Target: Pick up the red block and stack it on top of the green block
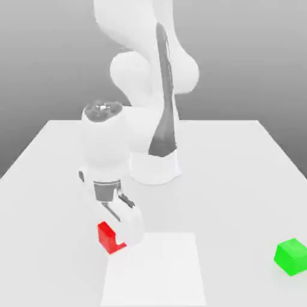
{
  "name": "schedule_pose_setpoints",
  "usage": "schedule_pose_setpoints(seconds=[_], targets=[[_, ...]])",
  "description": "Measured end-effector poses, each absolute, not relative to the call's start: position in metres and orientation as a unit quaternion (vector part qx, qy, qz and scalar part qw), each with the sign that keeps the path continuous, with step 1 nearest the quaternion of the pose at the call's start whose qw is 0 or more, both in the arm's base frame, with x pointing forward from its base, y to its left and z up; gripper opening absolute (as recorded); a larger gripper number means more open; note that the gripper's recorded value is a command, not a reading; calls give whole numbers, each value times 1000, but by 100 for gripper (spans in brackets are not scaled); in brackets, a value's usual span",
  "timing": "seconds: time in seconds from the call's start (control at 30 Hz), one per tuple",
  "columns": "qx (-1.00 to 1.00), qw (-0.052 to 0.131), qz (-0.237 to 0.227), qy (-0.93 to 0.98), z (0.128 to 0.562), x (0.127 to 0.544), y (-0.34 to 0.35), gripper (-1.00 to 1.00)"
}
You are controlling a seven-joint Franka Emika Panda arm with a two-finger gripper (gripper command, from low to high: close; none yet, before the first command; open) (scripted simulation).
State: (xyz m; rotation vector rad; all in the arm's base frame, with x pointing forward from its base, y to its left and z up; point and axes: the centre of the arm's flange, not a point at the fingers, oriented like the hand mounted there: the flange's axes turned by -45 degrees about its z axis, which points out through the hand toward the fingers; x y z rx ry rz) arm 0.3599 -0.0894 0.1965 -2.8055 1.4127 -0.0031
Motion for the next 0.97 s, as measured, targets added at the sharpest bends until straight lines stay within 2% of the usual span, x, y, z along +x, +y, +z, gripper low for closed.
schedule_pose_setpoints(seconds=[0.2,0.43,0.67,0.73,0.83,0.87,0.97], targets=[[-874,-1,1,485,215,387,-69,-100],[-919,-2,1,394,228,421,131,-100],[-924,0,0,381,243,401,272,-100],[-926,1,-1,378,236,393,297,-100],[-926,1,-1,377,200,390,305,-100],[-926,1,0,377,189,390,306,100],[-926,1,0,377,189,390,306,100]])
